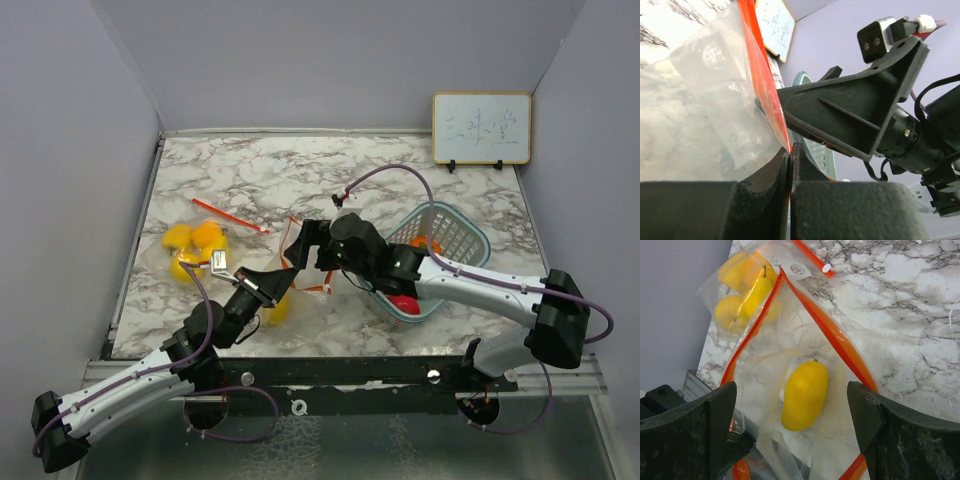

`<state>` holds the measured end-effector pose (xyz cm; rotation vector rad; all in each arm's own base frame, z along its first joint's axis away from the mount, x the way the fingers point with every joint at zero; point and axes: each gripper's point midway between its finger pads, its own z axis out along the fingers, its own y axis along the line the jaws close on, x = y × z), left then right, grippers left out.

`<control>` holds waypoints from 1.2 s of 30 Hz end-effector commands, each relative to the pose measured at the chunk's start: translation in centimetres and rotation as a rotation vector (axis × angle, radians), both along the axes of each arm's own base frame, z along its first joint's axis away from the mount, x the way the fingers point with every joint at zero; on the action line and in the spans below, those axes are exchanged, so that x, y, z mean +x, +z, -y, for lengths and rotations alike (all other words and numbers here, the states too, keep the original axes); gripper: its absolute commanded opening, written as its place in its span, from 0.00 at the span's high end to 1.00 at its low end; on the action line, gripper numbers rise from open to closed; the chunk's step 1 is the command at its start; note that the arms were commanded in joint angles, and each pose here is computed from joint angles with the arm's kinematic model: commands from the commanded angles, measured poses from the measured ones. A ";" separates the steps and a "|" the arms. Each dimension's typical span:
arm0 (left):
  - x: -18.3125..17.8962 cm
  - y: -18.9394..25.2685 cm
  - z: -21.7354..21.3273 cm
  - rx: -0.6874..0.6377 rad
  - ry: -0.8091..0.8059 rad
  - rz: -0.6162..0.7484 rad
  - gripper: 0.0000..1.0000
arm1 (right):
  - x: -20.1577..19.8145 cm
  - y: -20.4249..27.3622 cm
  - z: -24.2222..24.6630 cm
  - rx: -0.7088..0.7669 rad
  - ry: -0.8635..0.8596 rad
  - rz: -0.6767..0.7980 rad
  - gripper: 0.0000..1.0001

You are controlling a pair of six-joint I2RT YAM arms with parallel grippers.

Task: Place the food in the zip-top bag and seal the zipper
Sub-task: Place the fake fruit in the zipper food storage bag, then pick up the fake fruit from the bin.

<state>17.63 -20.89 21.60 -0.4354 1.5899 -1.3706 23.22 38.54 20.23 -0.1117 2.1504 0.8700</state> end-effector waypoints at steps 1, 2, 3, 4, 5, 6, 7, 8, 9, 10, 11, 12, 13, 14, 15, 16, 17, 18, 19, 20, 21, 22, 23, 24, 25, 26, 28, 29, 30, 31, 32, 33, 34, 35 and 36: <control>0.1 0.4 -0.3 -0.004 0.018 0.015 1.00 | -0.4 3.2 0.7 0.038 0.017 0.064 0.09; 0.1 0.5 -0.3 -0.002 0.017 0.016 1.00 | -0.5 3.7 0.9 0.038 0.022 0.079 0.09; 0.1 0.5 -0.3 0.005 0.019 0.019 1.00 | -0.5 4.2 1.2 0.039 0.021 0.093 0.09; 0.2 0.6 -0.4 0.010 0.022 0.021 1.00 | -0.4 4.7 1.6 0.038 0.012 0.105 0.09; 0.2 0.6 -0.3 0.016 0.023 0.022 1.00 | -0.4 5.3 2.2 0.035 0.000 0.117 0.09; 0.2 0.6 -0.3 0.025 0.023 0.024 1.00 | -0.3 5.4 3.1 0.014 -0.023 0.126 0.09; 0.2 0.6 -0.2 0.035 0.019 0.026 1.00 | 0.0 5.2 4.3 -0.027 -0.065 0.126 0.08; 0.2 0.6 -0.1 0.048 0.015 0.027 1.00 | 0.3 4.7 6.0 -0.075 -0.131 0.110 0.05; 0.2 0.7 0.0 0.062 0.009 0.030 1.00 | 0.5 4.2 7.8 -0.125 -0.202 0.094 0.01; 0.1 0.7 0.1 0.077 0.005 0.031 1.00 | 0.6 3.4 9.8 -0.179 -0.270 0.070 0.00; 0.2 0.7 0.1 0.093 0.004 0.033 1.00 | 0.4 2.8 11.6 -0.221 -0.318 0.043 0.00; 0.1 0.9 0.1 0.108 0.002 0.040 1.00 | 0.1 2.3 13.3 -0.248 -0.360 0.014 0.00; 0.2 1.1 0.2 0.127 0.000 0.051 1.00 | -0.5 1.7 15.1 -0.275 -0.402 -0.009 0.00; 0.2 1.4 0.2 0.144 0.000 0.062 1.00 | -1.0 1.4 16.6 -0.283 -0.438 -0.025 0.00; 0.3 1.6 0.2 0.171 0.002 0.072 1.00 | -1.5 1.2 18.1 -0.291 -0.473 -0.037 0.00; 0.4 1.8 0.3 0.194 0.000 0.082 1.00 | -1.9 1.1 19.5 -0.289 -0.502 -0.041 0.00; 0.4 2.0 0.4 0.219 -0.002 0.094 1.00 | -2.3 0.9 20.5 -0.289 -0.518 -0.047 0.00; 0.5 2.2 0.5 0.240 -0.007 0.105 1.00 | -2.6 0.8 21.3 -0.290 -0.528 -0.053 0.00; 0.5 2.4 0.7 0.260 -0.013 0.112 1.00 | -2.9 0.5 22.0 -0.299 -0.537 -0.064 0.00; 0.5 2.4 0.8 0.275 -0.019 0.119 1.00 | -3.3 0.1 22.7 -0.316 -0.550 -0.081 0.01; 0.5 2.6 1.0 0.281 -0.026 0.126 1.00 | -3.6 -0.5 23.1 -0.340 -0.555 -0.098 0.01; 0.4 2.6 1.1 0.287 -0.033 0.131 1.00 | -3.8 -1.2 23.5 -0.363 -0.561 -0.113 0.01; 0.4 2.5 1.3 0.292 -0.039 0.135 1.00 | -4.1 -1.9 23.6 -0.385 -0.561 -0.133 0.02; 0.3 2.2 1.4 0.295 -0.046 0.137 1.00 | -4.2 -2.7 23.5 -0.403 -0.554 -0.150 0.02; 0.3 2.1 1.5 0.294 -0.050 0.138 1.00 | -4.3 -3.4 23.3 -0.417 -0.542 -0.159 0.02; 0.2 1.9 1.5 0.296 -0.054 0.138 1.00 | -4.2 -4.1 22.9 -0.424 -0.526 -0.169 0.02; 0.2 1.6 1.6 0.298 -0.059 0.137 1.00 | -3.6 -5.4 22.2 -0.435 -0.491 -0.191 0.02; 0.2 1.6 1.7 0.299 -0.062 0.139 1.00 | -3.2 -6.3 21.9 -0.437 -0.469 -0.212 0.02; 0.2 1.6 1.7 0.302 -0.065 0.141 1.00 | -2.7 -7.1 21.7 -0.434 -0.451 -0.227 0.03; 0.1 1.6 1.7 0.304 -0.070 0.144 1.00 | -2.3 -7.9 21.4 -0.421 -0.425 -0.250 0.03; 0.0 1.8 1.8 0.307 -0.072 0.148 1.00 | -1.7 -8.7 21.3 -0.410 -0.413 -0.265 0.03; 0.0 1.9 1.7 0.307 -0.074 0.153 1.00 | -1.0 -9.0 20.5 -0.383 -0.388 -0.257 0.04; 0.0 2.0 1.7 0.308 -0.074 0.156 1.00 | -0.7 -9.4 20.0 -0.375 -0.364 -0.255 0.04; 0.0 2.1 1.7 0.308 -0.074 0.158 1.00 | -0.5 -9.5 19.4 -0.366 -0.337 -0.249 0.04; 0.0 2.1 1.7 0.310 -0.072 0.159 1.00 | -0.3 -9.7 18.7 -0.361 -0.308 -0.248 0.05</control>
